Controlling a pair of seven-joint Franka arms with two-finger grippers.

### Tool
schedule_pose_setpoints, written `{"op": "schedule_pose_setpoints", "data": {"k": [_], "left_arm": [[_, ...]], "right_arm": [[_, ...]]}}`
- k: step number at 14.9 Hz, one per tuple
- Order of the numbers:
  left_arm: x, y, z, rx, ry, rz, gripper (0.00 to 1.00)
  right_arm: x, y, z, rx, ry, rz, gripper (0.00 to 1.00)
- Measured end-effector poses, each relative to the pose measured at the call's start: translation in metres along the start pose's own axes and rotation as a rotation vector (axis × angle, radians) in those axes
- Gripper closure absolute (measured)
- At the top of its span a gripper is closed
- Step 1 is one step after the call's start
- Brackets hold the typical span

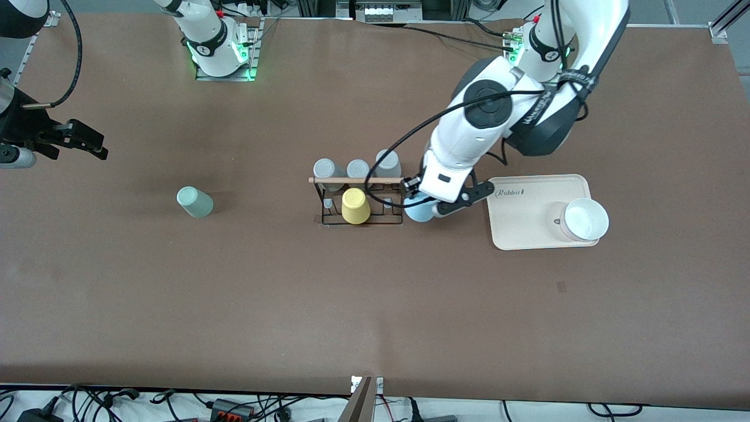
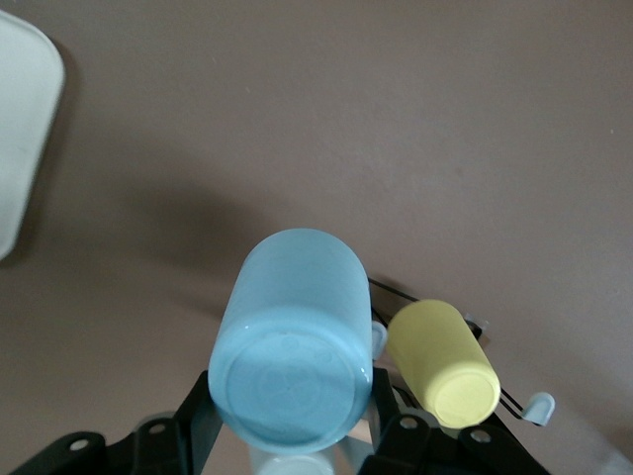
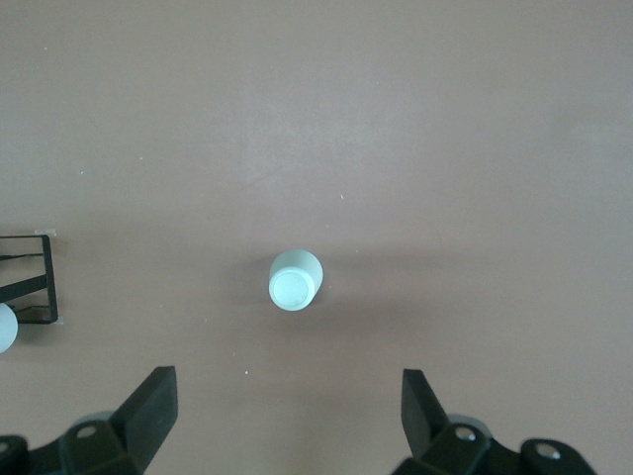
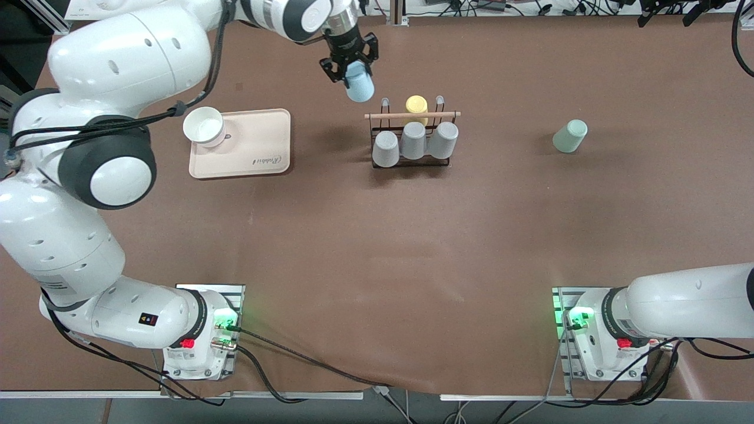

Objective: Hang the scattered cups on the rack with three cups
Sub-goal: 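Carry the light blue cup with the left gripper to the rack, then lower the light blue cup onto the rack beside the yellow cup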

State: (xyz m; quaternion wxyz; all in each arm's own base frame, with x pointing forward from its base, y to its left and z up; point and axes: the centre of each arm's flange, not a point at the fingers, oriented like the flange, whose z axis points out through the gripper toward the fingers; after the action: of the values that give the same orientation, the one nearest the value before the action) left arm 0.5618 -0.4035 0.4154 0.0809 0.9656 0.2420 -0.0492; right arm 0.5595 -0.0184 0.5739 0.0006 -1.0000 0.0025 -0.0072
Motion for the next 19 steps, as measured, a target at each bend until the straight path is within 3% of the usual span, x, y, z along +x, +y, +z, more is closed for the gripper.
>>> {"op": "schedule_pose_setpoints", "data": {"k": [8, 14, 19], "left_arm": [[-0.019, 0.037, 0.023, 0.031, -0.055, -0.034, 0.37], [-0.027, 0.043, 0.079, 0.103, -0.059, -0.036, 0.37], [-0.026, 0.047, 0.082, 0.096, -0.058, -0.04, 0.37]], "right_arm": [[0.001, -0.001, 0.001, 0.0, 0.001, -0.003, 0.0], [0.001, -0.002, 0.001, 0.0, 0.001, -0.003, 0.0], [0.002, -0.007, 0.001, 0.0, 0.0, -0.013, 0.0]]}}
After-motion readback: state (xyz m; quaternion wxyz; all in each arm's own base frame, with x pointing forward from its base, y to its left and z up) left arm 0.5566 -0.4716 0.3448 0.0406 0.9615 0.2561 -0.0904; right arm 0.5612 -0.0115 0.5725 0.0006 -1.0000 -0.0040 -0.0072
